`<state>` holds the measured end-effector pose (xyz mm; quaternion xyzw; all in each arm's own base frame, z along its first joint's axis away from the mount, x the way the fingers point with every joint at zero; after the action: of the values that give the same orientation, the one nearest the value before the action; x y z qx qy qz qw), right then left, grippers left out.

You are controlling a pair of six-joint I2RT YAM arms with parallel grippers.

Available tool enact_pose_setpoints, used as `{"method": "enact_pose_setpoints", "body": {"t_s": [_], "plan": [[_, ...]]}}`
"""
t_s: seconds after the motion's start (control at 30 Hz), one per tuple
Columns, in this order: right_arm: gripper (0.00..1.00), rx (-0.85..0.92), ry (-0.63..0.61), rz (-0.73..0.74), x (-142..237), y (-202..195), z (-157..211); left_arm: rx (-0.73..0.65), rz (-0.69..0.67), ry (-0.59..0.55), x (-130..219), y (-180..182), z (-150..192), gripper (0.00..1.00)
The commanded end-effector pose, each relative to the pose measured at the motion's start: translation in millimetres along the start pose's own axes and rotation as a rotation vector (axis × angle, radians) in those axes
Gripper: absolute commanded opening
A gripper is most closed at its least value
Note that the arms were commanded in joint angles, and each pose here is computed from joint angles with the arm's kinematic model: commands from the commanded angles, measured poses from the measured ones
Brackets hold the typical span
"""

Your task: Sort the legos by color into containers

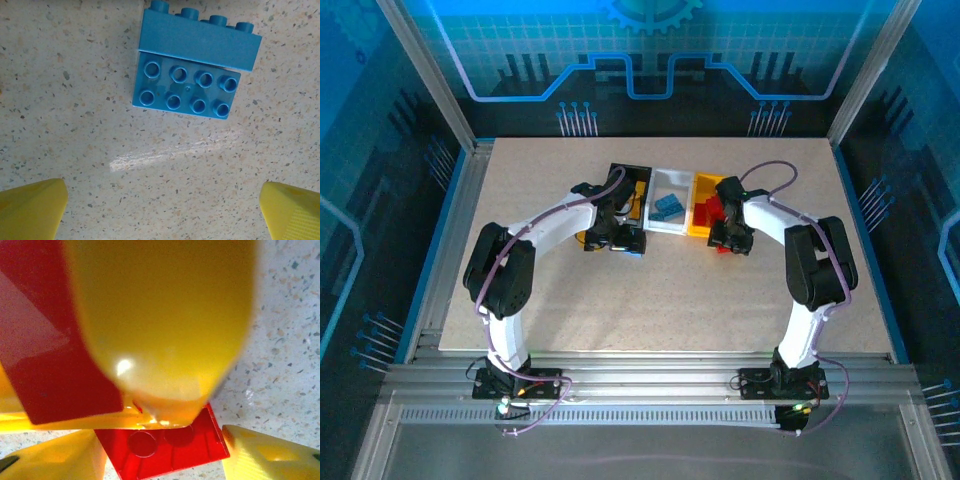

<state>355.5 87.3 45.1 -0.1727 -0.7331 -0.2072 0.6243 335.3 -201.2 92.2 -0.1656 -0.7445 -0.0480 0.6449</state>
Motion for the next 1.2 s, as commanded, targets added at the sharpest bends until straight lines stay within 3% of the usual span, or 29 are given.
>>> {"method": "enact_pose_setpoints", "body": {"t_s": [0.0,0.1,0.17,0.53,0.77,0.97,1.1,1.17], "plan": [[0.55,-0.023,0.006,0.036,-13,-1,2,-0.020,-0.004,0.001,15,3,8,0.99],[0.41,-0.021,0.006,0.043,-12,-7,3,-0.018,-0.002,0.002,14,3,8,0.99],[0.38,-0.014,0.006,0.045,-6,-12,5,-0.017,0.004,0.001,14,2,8,0.99],[0.38,-0.012,-0.034,0.022,36,-49,24,0.011,0.037,0.001,6,-2,9,0.99],[0.38,-0.023,-0.077,-0.083,71,-23,4,0.011,0.038,-0.001,9,-2,12,0.99],[0.41,-0.001,-0.114,-0.159,93,21,-35,0.016,0.048,0.026,3,-3,16,0.99],[0.61,-0.001,-0.132,-0.163,98,44,-60,0.013,0.037,0.034,1,-1,15,0.99],[0.63,-0.003,-0.120,-0.162,98,48,-63,0.005,0.028,0.041,0,0,14,0.99]]}}
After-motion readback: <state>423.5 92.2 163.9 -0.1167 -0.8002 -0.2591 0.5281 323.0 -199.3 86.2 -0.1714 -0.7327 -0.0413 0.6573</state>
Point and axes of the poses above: each hand's point on the last joint's axis, 136 mm out from that joint toward the fingers, its own x axis back along the fingers, its own y axis along the line the jaws close on, z = x × y, the point moved 2 cm from there along x, back along the fingers, and after that the axes turned 14 degrees about -x, right-handed, at the moved point
